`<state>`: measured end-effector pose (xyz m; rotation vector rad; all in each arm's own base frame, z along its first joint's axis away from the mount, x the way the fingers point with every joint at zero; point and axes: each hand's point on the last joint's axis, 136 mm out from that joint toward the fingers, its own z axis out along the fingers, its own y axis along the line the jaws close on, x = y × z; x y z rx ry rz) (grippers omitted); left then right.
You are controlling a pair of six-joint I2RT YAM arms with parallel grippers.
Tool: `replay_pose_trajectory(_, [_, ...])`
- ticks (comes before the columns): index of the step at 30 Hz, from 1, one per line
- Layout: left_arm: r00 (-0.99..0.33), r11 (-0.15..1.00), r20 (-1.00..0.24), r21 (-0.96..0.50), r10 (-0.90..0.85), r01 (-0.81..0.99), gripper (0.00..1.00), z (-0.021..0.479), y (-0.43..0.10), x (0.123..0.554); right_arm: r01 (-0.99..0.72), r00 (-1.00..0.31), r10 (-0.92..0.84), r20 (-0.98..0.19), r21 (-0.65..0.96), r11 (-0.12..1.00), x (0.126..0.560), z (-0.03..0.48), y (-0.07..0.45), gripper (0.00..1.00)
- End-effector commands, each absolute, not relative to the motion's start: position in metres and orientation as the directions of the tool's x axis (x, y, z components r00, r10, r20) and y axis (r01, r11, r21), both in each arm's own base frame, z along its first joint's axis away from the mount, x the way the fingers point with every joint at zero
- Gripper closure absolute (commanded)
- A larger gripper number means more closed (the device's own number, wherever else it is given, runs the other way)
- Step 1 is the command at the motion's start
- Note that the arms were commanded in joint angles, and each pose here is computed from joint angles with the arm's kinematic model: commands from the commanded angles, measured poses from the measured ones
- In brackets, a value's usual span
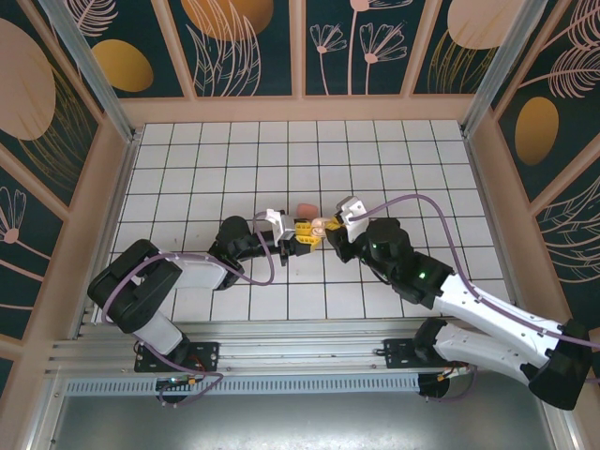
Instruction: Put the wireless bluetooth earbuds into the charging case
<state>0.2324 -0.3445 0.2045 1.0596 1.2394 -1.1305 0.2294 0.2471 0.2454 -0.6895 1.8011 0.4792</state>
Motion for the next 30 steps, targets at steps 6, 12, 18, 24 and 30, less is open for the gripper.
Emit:
replay_pose_trajectory(6, [0.101, 0.188, -0.983, 0.072, -0.151, 0.98, 0.89, 0.251, -0.343, 0.238, -0.72, -0.253, -0.313, -0.915, -0.038, 0.693, 0.213, 0.231, 0.257, 0.8])
replay_pose_trajectory(12, [0.105, 0.192, -0.983, 0.075, -0.154, 0.979, 0.89, 0.252, -0.343, 0.238, -0.743, -0.256, -0.321, -0.912, -0.027, 0.669, 0.209, 0.231, 0.263, 0.79])
replay_pose_trajectory(18, [0.108, 0.199, -0.983, 0.077, -0.151, 0.977, 0.89, 0.252, -0.341, 0.239, -0.754, -0.262, -0.335, -0.905, -0.024, 0.656, 0.207, 0.23, 0.267, 0.77])
replay_pose_trajectory(24, [0.107, 0.201, -0.983, 0.075, -0.149, 0.977, 0.89, 0.252, -0.341, 0.239, -0.75, -0.268, -0.34, -0.901, -0.026, 0.66, 0.207, 0.229, 0.266, 0.73])
replay_pose_trajectory(30, [0.106, 0.201, -0.983, 0.075, -0.149, 0.977, 0.89, 0.251, -0.341, 0.239, -0.749, -0.259, -0.323, -0.91, -0.022, 0.662, 0.208, 0.237, 0.266, 0.68])
